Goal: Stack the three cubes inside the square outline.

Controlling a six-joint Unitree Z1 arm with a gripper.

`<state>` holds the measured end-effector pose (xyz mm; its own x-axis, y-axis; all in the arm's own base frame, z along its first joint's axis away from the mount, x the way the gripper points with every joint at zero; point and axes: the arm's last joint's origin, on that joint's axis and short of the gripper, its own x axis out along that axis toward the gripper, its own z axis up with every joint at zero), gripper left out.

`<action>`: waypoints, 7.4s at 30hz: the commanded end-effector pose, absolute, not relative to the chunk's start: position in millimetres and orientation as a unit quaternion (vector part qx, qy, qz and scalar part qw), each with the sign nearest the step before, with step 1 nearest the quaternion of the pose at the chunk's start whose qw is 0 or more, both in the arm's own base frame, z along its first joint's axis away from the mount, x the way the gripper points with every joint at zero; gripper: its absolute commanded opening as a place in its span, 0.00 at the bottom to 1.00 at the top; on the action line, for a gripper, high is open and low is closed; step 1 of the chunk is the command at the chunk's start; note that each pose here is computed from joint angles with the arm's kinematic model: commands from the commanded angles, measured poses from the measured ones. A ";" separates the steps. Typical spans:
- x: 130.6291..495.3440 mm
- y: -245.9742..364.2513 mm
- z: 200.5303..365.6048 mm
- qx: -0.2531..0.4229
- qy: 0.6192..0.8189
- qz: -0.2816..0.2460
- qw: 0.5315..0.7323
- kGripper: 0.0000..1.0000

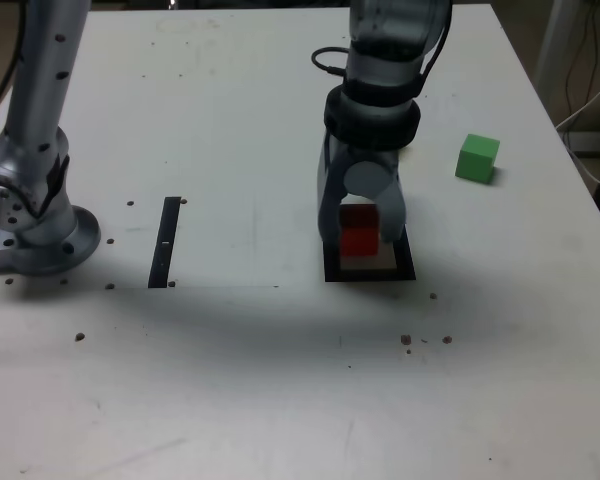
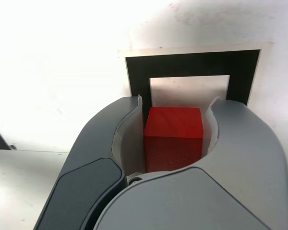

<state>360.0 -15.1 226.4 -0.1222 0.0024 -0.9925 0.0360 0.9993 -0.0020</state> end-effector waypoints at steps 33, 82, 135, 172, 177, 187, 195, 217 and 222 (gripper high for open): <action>362.0 14.8 281.8 0.045 0.747 -0.010 0.664 0.99; 421.8 142.4 211.5 0.232 0.768 -0.134 0.582 0.61; 383.7 60.7 288.8 0.187 0.763 -0.080 0.613 0.12; 358.0 -33.2 268.4 0.066 0.771 -0.042 0.632 0.12; 363.9 -34.3 260.1 0.062 0.774 -0.044 0.629 0.12; 365.8 -33.8 256.4 0.063 0.774 -0.039 0.629 0.24; 363.3 -32.3 261.0 0.067 0.771 -0.039 0.632 0.62; 359.6 -26.0 275.6 0.085 0.760 -0.030 0.643 0.99; 376.7 -25.4 299.6 0.125 0.722 -0.068 0.678 0.99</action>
